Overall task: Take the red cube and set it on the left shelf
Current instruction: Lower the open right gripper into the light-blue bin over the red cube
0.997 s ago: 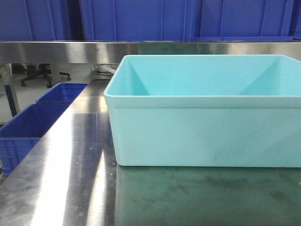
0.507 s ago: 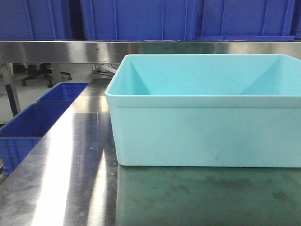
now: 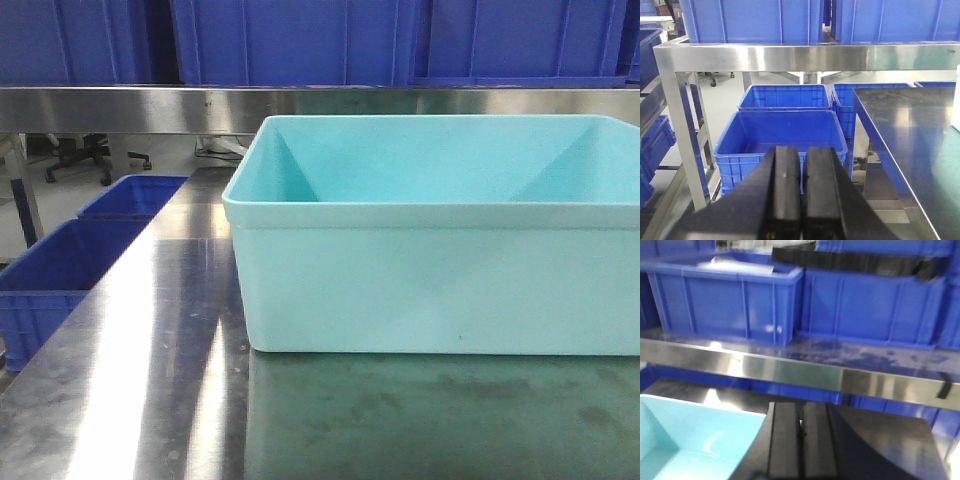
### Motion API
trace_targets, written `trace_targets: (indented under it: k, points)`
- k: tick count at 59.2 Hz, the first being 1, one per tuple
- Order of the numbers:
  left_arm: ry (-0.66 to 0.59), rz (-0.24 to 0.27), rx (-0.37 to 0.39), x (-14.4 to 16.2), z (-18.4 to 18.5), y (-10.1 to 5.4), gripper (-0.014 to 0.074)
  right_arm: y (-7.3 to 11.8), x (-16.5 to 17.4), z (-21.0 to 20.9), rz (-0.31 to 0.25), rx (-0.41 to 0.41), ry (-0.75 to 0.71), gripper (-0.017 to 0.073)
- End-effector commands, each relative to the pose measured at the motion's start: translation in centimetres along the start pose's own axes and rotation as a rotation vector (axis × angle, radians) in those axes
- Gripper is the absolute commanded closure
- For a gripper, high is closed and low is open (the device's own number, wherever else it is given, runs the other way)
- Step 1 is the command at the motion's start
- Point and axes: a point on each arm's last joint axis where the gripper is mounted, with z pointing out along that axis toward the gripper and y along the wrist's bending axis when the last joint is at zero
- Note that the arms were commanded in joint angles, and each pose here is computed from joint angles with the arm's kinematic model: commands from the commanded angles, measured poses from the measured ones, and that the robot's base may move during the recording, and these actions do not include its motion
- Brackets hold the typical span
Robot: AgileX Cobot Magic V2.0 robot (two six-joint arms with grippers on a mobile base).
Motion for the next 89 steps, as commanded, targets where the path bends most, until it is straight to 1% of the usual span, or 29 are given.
trace_targets:
  k: [1,8,14,19,22,28,30,33,34,39,44,52,57,61,64,70,71,73,74,76,82,89]
  points:
    - [-0.081,-0.004,0.009,-0.1,0.0,0.0,0.0492,0.5,-3.0,2.3,-0.009,-0.023,-0.023,0.0505]
    - [-0.081,-0.004,0.009,-0.1,0.0,0.0,0.0492,1.4,-3.5,5.4,-0.016,-0.056,0.125,0.0505]
    - [-0.081,-0.004,0.009,-0.1,0.0,0.0,0.0492,2.2,-3.2,8.1,-0.031,-0.078,0.256,0.0505]
    - [-0.081,-0.004,0.009,-0.1,0.0,0.0,0.0492,2.9,-3.0,9.7,-0.039,-0.096,0.353,0.0505]
    - [-0.081,-0.004,0.009,-0.1,0.0,0.0,0.0492,3.2,-2.7,10.4,-0.056,-0.106,0.421,0.0505]
    - [-0.081,-0.004,0.009,-0.1,0.0,0.0,0.0492,3.8,-2.1,11.5,-0.128,-0.136,0.563,0.0505]
    - [-0.081,-0.004,0.009,-0.1,0.0,0.0,0.0492,4.0,-2.0,11.9,-0.170,-0.152,0.607,0.0505]
    - [-0.081,-0.004,0.009,-0.1,0.0,0.0,0.0492,4.1,-1.7,12.1,-0.209,-0.176,0.664,0.0505]
    - [-0.081,-0.004,0.009,-0.1,0.0,0.0,0.0492,4.3,-1.5,12.2,-0.234,-0.189,0.689,0.0505]
    - [-0.081,-0.004,0.009,-0.1,0.0,0.0,0.0492,4.5,-1.2,12.6,-0.312,-0.229,0.759,0.0505]
    - [-0.081,-0.004,0.009,-0.1,0.0,0.0,0.0492,4.8,-0.8,12.8,-0.366,-0.271,0.824,0.0505]
    - [-0.081,-0.004,0.009,-0.1,0.0,0.0,0.0492,5.4,-0.2,12.9,-0.434,-0.326,0.873,0.0502]
    - [-0.081,-0.004,0.009,-0.1,0.0,0.0,0.0492,5.8,0.2,13.0,-0.447,-0.363,0.896,0.0499]
    - [-0.081,-0.004,0.009,-0.1,0.0,0.0,0.0492,6.1,0.5,13.1,-0.448,-0.388,0.910,0.0459]
    - [-0.081,-0.004,0.009,-0.1,0.0,0.0,0.0492,6.4,0.7,13.1,-0.441,-0.407,0.917,0.0386]
    - [-0.081,-0.004,0.009,-0.1,0.0,0.0,0.0492,6.9,0.7,13.2,-0.427,-0.429,0.905,0.0160]
    - [-0.081,-0.004,0.009,-0.1,0.0,0.0,0.0492,7.0,0.7,13.2,-0.423,-0.432,0.900,0.0102]
    - [-0.081,-0.004,0.009,-0.1,0.0,0.0,0.0492,7.2,0.7,13.2,-0.423,-0.436,0.892,0.0027]
    - [-0.081,-0.004,0.009,-0.1,0.0,0.0,0.0492,7.3,0.6,13.2,-0.425,-0.437,0.887,-0.0024]
    - [-0.081,-0.004,0.009,-0.1,0.0,0.0,0.0492,7.3,0.6,13.3,-0.425,-0.434,0.876,-0.0080]
    - [-0.081,-0.004,0.009,-0.1,0.0,0.0,0.0492,7.5,0.5,13.3,-0.429,-0.437,0.861,-0.0050]
    - [-0.081,-0.004,0.009,-0.1,0.0,0.0,0.0492,7.6,0.8,13.5,-0.431,-0.442,0.876,-0.0049]
